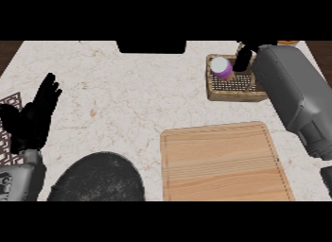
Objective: Pick the can from the cutting board and place it in the basket
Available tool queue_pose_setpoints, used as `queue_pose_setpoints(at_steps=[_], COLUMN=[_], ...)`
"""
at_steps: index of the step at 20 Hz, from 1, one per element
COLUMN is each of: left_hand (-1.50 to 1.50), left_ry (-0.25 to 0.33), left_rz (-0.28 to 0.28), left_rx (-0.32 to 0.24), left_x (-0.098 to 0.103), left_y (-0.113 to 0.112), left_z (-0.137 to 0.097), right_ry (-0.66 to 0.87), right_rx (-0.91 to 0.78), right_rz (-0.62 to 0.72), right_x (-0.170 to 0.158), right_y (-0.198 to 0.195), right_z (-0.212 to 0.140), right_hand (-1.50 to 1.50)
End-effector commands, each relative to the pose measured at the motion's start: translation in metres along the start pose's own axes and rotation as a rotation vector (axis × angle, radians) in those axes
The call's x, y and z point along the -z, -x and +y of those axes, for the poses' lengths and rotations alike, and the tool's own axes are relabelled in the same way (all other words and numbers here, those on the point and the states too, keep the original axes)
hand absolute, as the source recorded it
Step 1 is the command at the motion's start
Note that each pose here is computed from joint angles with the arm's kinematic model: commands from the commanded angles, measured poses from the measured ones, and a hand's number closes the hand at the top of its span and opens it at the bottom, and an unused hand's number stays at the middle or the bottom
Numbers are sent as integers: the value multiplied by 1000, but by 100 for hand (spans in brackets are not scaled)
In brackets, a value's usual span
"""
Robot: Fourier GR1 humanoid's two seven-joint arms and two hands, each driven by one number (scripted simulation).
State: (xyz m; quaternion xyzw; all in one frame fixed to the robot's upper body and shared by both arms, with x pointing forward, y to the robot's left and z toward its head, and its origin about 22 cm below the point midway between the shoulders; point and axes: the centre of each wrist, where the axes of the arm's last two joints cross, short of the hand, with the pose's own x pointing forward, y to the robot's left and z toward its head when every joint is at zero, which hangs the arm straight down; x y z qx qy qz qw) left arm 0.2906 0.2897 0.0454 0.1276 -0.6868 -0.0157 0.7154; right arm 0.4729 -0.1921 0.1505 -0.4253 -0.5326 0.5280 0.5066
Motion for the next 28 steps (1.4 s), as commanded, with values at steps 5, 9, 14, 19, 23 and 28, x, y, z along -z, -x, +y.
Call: queue_pose_setpoints(at_steps=[5,9,14,19,23,28], left_hand=[0,0,0,0,0,0], left_ry=[16,12,-13,-18,-6,-15], left_rz=[-1,14,2,14,2,19], left_rx=[-18,-15,-9,-8,13,-1], left_x=[9,9,-8,1,-1,1], left_y=[-4,-4,-15,-8,11,5], left_z=[-16,0,-8,5,11,-2], right_ry=[151,212,236,279,236,252], right_rx=[340,552,705,837,866,905], right_rz=[-15,39,136,172,174,125], right_x=[1,0,-14,-44,-64,-100], right_y=[4,3,57,133,170,219], right_z=[-31,-48,-58,-68,-42,-59], right_hand=[-150,-150,-150,-150,-150,-150])
